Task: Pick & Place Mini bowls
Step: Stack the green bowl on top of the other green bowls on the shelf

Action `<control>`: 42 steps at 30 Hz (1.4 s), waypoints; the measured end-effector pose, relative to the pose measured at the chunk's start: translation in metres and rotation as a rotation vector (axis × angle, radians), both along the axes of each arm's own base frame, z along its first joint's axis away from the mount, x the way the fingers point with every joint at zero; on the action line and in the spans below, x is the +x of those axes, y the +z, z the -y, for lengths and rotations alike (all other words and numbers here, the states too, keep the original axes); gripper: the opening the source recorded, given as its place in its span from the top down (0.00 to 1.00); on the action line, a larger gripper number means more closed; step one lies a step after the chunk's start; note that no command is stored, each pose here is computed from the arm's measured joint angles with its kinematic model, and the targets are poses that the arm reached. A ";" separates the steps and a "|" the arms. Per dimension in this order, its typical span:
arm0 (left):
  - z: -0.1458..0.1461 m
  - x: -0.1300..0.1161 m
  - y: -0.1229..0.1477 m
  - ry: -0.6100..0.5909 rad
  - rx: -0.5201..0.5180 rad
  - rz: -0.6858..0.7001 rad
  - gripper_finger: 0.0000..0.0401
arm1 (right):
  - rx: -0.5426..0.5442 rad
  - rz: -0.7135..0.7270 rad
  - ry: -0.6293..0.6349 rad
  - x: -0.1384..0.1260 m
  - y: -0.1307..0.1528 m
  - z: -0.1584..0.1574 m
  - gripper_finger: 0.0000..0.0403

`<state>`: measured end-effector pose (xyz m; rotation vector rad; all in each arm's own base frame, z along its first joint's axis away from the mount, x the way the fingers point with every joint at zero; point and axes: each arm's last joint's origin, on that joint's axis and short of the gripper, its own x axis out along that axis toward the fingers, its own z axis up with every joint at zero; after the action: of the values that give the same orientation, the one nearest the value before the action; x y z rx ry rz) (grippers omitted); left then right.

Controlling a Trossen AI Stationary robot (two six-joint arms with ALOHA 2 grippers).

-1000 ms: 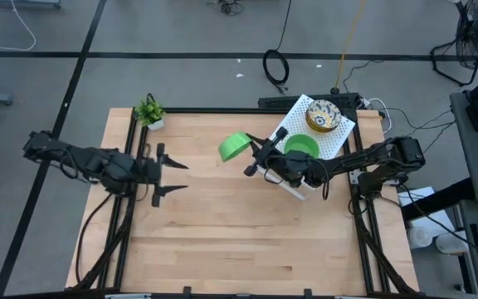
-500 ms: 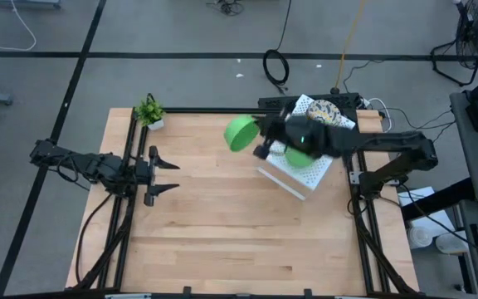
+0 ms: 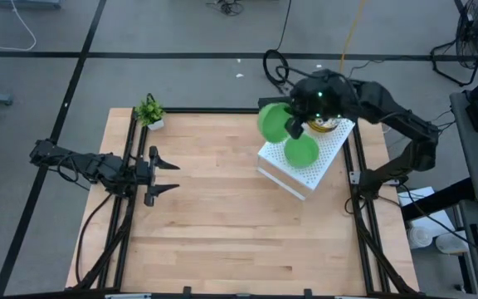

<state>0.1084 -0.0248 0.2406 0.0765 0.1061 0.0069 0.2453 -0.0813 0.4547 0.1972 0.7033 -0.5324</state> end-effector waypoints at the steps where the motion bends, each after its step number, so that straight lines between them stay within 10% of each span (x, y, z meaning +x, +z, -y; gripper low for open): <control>1: 0.000 0.000 0.000 0.000 0.000 0.000 0.34 | 0.050 -0.030 0.012 -0.004 -0.003 0.003 1.00; 10: 0.000 0.000 -0.003 0.001 0.001 -0.029 0.37 | 0.340 -0.353 -0.061 -0.038 -0.028 0.016 1.00; 42: 0.000 -0.001 -0.005 0.005 -0.022 -0.050 0.37 | 0.429 -0.488 -0.075 -0.027 -0.080 0.022 0.99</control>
<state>0.1078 -0.0246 0.2356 0.0547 0.1567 0.0092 0.2184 -0.1032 0.3752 0.5062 1.2894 -0.5000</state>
